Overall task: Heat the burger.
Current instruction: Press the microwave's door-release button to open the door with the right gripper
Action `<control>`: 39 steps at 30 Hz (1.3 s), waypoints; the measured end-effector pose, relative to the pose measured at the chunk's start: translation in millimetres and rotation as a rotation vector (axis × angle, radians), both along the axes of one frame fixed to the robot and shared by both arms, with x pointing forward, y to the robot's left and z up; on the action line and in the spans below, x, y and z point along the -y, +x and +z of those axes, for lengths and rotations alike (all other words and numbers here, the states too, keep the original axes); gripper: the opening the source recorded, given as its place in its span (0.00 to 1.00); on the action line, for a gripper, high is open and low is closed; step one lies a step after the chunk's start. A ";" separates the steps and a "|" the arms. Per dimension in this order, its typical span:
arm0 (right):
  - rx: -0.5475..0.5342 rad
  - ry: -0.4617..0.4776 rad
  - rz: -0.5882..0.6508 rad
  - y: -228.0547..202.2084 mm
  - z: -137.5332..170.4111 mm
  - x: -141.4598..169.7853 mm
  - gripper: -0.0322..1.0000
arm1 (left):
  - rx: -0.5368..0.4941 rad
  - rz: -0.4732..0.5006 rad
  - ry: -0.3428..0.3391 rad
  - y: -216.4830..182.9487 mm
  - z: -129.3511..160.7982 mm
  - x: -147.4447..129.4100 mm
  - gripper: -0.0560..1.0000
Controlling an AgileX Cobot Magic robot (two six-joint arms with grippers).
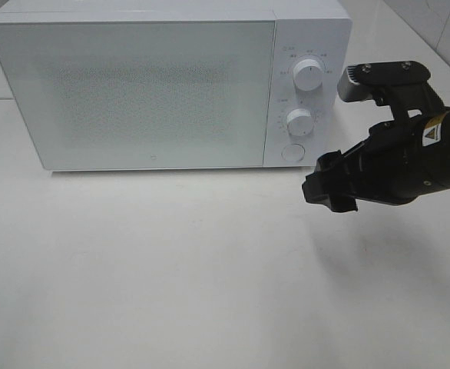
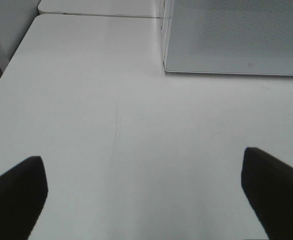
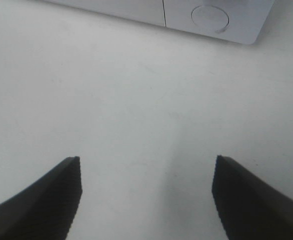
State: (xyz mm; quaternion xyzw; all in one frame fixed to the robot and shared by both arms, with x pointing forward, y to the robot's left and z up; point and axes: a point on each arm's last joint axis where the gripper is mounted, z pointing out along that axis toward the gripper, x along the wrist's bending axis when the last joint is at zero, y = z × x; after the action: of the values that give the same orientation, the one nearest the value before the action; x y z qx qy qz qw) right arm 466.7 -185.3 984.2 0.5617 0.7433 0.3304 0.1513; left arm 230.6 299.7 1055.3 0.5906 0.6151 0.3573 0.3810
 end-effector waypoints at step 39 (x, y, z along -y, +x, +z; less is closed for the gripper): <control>0.222 -0.047 -0.059 -171.6 101.4 94.5 0.76 | 0.000 0.000 0.000 0.0 0.0 0.0 0.97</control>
State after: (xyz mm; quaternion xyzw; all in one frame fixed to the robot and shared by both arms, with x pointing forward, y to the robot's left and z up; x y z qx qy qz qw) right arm 295.1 -279.8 1085.7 0.5394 0.7127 0.3687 0.2554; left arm 230.6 299.7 1055.3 0.5906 0.6151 0.3573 0.3810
